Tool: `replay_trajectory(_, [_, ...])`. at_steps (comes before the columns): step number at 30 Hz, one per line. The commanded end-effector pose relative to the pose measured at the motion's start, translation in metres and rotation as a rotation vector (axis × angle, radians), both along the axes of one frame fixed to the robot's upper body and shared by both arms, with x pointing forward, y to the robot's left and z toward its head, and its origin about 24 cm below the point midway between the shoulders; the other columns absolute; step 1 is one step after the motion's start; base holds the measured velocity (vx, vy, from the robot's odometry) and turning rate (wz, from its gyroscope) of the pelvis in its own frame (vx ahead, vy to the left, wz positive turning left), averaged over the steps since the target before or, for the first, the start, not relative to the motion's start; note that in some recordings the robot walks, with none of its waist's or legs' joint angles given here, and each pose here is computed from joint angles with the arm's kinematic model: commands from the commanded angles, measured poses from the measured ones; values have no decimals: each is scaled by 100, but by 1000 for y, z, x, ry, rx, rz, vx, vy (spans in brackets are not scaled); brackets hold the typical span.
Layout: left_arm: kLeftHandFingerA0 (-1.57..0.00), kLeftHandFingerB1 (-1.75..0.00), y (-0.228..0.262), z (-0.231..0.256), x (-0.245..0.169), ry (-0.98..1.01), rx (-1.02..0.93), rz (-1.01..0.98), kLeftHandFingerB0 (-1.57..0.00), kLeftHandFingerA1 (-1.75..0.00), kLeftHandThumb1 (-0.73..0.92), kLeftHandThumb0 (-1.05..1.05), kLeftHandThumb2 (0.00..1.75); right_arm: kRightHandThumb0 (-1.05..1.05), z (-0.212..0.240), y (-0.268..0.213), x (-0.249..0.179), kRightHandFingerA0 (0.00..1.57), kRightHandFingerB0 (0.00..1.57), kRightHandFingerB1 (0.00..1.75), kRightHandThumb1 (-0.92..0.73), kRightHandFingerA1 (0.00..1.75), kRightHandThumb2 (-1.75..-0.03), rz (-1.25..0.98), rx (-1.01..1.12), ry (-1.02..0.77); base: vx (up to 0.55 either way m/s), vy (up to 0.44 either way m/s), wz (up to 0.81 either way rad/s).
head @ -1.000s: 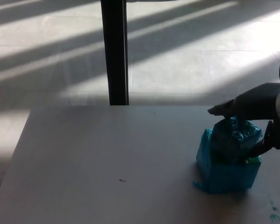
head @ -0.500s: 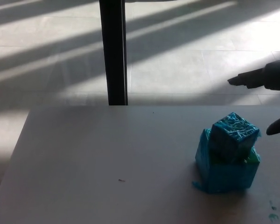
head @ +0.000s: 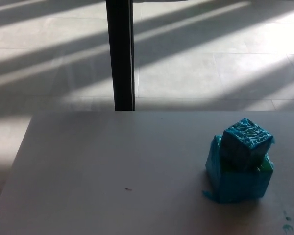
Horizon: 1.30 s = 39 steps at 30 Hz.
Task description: The robot uses its right hand to pick up the small cube kept on the middle on the desk and place it on the bigger cube kept next to it
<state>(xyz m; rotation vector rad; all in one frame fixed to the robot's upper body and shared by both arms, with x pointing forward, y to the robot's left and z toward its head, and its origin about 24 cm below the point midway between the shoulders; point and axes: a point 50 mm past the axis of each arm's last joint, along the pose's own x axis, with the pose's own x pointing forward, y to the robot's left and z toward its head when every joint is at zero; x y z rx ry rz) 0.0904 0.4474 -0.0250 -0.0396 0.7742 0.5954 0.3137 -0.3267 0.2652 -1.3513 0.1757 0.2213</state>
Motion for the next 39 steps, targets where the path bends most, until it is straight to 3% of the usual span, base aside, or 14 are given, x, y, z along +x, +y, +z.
replay_trajectory(1, [-53,-43,3,2,-4,-5,-11,36,-40,-62,75,-77,62,-55,0,-63,-38,15,29,44,-54,46,-80,-240,149,-224,0,0,0])
replay_trajectory(5, [-46,-54,4,4,-4,-4,-1,17,-30,-67,60,-73,102,-50,-15,-95,-69,30,44,37,-65,52,-59,-394,305,-387,0,0,0])
replay_trajectory(6, [-51,-43,4,3,-5,-1,0,16,-38,-60,78,-75,63,-58,-28,-107,-80,36,52,46,-64,68,-60,-458,353,-457,0,0,0])
replay_trajectory(10, [-50,-44,4,3,-5,-5,-7,21,-38,-62,77,-74,63,-73,-66,-127,-101,45,58,67,-64,94,-60,-615,503,-518,0,0,0])
replay_trajectory(11, [-46,-54,4,3,-5,-6,-6,17,-30,-66,60,-75,101,-76,-72,-128,-104,45,60,68,-63,95,-60,-637,524,-519,0,0,0])
replay_trajectory(20, [-51,-44,0,-1,-5,-14,-9,20,-38,-60,76,-77,63,-42,-191,-124,-147,72,61,57,-68,115,-60,-1008,750,-592,0,0,0])
replay_trajectory(22, [-47,-54,0,-1,-6,-10,-13,24,-32,-65,59,-75,100,-39,-212,-116,-154,69,61,56,-68,114,-60,-1059,763,-555,0,0,0])
replay_trajectory(25, [-50,-43,-2,-4,-8,12,-6,11,-38,-60,77,-76,62,-36,-241,-106,-161,59,65,58,-68,75,-60,-1140,867,-527,0,0,0])
replay_trajectory(31, [-53,-45,-3,-7,-10,6,-21,35,-42,-61,76,-76,62,-36,-270,-84,-164,55,67,67,-69,76,-60,-1201,983,-447,0,0,0])
replay_trajectory(32, [-49,-55,-4,-7,-6,1,-21,33,-34,-66,59,-75,101,-35,-272,-82,-163,56,66,62,-70,74,-60,-1210,1003,-445,0,0,0])
replay_trajectory(34, [-53,-43,-4,-7,-7,15,-9,17,-38,-58,78,-76,64,-36,-279,-79,-163,60,65,60,-69,86,-60,-1240,1083,-446,0,0,0])
replay_trajectory(35, [-47,-54,-4,-7,-7,12,-13,18,-32,-65,61,-78,102,-37,-283,-77,-163,62,65,60,-69,107,-60,-1239,1091,-432,0,0,0])
replay_trajectory(36, [-52,-44,-4,-7,-7,13,-11,15,-40,-59,77,-79,63,-39,-286,-75,-163,63,64,59,-70,106,-60,-1241,1102,-416,0,0,0])
replay_trajectory(39, [-52,-47,-4,-8,-10,8,-24,23,-41,-62,76,-77,64,-40,-296,-68,-166,69,67,55,-69,96,-60,-1255,1110,-375,0,0,0])
